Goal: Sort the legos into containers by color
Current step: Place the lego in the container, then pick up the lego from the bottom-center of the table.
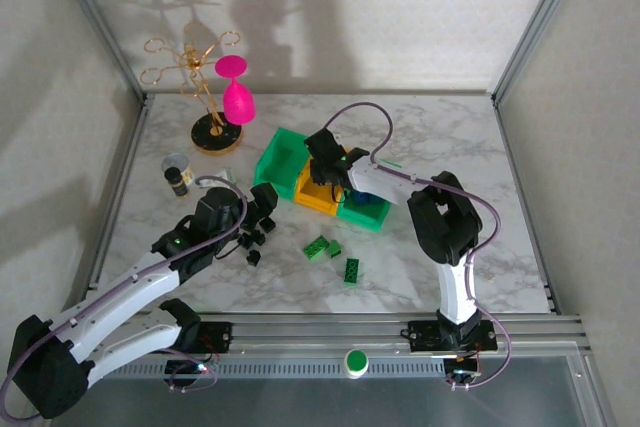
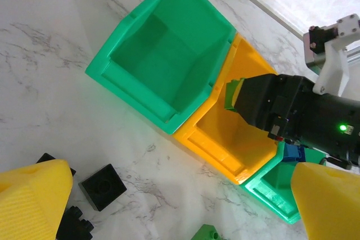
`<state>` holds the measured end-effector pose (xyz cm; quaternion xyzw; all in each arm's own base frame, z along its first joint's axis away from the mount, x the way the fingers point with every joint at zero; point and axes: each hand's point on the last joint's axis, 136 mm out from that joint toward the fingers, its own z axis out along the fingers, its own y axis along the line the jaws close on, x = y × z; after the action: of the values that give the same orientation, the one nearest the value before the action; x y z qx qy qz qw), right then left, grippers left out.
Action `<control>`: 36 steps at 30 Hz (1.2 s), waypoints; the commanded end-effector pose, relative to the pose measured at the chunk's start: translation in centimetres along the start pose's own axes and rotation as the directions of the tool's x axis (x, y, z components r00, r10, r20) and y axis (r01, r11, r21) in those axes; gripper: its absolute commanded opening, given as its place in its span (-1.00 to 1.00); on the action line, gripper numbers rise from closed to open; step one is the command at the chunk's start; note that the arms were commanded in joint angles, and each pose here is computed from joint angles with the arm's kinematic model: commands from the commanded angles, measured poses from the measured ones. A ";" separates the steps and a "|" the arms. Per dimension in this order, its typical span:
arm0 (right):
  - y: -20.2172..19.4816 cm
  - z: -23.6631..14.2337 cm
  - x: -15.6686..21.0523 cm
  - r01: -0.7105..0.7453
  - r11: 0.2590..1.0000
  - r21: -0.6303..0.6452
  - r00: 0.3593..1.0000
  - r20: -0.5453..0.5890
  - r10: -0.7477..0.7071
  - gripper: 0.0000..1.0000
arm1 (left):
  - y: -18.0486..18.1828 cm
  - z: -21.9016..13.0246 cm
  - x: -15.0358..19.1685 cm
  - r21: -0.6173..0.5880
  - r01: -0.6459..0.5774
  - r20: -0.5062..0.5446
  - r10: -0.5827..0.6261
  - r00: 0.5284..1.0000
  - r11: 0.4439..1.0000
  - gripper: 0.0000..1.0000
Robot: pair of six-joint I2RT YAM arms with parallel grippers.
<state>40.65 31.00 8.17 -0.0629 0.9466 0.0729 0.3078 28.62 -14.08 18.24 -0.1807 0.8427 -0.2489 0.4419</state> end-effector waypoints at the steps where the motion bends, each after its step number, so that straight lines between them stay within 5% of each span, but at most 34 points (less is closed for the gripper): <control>1: 0.0 1.0 0.0 0.020 1.000 0.004 1.000 -0.014 -0.020 -0.23 | -0.5 0.1 -0.6 0.023 -0.004 0.013 0.004 1.000 1.000 0.99; 12: 0.2 0.0 -1.4 0.033 0.999 0.007 0.999 0.006 -0.033 -0.09 | -0.5 0.2 -0.5 0.027 0.002 0.007 -0.003 1.000 1.000 0.99; 25: 1.4 -7.7 -4.8 -0.013 0.993 -0.119 0.991 0.128 0.028 -0.09 | -1.0 -0.4 -0.7 0.045 0.004 -0.003 -0.004 1.000 0.999 0.99; 36: -1.2 -13.6 3.5 -0.076 0.992 -0.099 0.994 0.074 0.084 -0.05 | -1.5 -1.7 1.5 0.096 -0.014 -0.069 0.021 0.997 0.995 0.99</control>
<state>32.75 28.83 18.54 -0.0608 0.9182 0.1519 0.3607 27.47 -15.30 19.40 -0.1577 0.8391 -0.2874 0.4340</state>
